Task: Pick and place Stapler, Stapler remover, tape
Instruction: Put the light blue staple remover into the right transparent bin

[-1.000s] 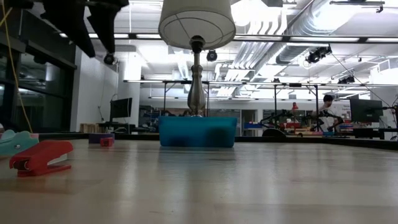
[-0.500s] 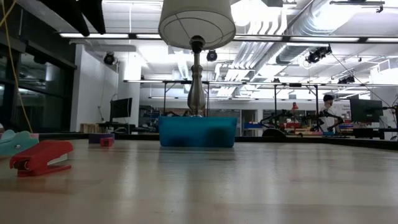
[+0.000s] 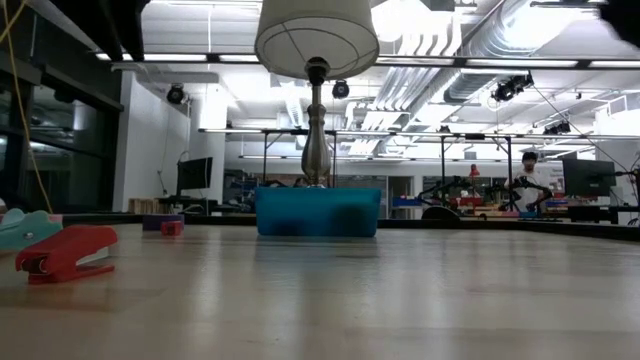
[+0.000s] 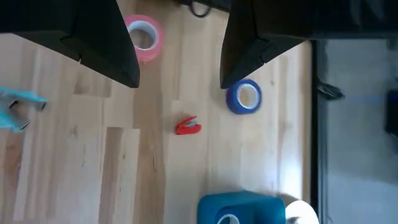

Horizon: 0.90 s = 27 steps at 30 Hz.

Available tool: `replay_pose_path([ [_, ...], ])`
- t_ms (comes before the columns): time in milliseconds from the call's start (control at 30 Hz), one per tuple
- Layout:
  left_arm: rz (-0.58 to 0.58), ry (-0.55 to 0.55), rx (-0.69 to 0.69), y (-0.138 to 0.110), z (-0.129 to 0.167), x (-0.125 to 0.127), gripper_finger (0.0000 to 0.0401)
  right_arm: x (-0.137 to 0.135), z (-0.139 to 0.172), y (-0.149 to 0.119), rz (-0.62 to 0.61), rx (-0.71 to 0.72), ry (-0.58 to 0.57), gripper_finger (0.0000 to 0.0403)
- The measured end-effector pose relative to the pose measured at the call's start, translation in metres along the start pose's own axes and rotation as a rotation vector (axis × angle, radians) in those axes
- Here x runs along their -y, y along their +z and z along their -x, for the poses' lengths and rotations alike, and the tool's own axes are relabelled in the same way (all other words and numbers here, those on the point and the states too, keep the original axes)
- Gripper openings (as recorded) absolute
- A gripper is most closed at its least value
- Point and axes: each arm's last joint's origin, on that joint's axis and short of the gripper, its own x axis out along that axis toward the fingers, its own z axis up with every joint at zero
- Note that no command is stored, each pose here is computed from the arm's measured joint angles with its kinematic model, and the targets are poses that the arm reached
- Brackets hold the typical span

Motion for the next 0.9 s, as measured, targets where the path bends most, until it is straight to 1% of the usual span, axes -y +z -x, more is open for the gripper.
replay_pose_path([
  [133, 0.093, 0.007, -0.018, -0.002, -0.001, 0.0, 0.0217, -0.005, 0.008, 0.03, 0.148, 0.08, 0.011, 0.0289],
  [300, 0.244, -0.012, -0.095, -0.01, -0.016, 0.007, 0.0217, -0.012, 0.011, 0.069, 0.325, 0.151, 0.0, 0.0289],
  [433, 0.369, -0.09, -0.169, -0.017, -0.035, 0.019, 0.0217, -0.015, 0.014, 0.098, 0.423, 0.216, -0.026, 0.0289],
  [533, 0.469, -0.143, -0.197, -0.02, -0.048, 0.028, 0.0217, -0.014, 0.017, 0.119, 0.493, 0.27, -0.059, 0.0289],
  [700, 0.615, -0.237, -0.193, -0.022, -0.068, 0.042, 0.0217, -0.012, 0.022, 0.15, 0.617, 0.334, -0.097, 0.0289],
  [900, 0.762, -0.34, -0.227, -0.025, -0.083, 0.054, 0.0217, -0.012, 0.028, 0.177, 0.75, 0.39, -0.093, 0.0289],
])
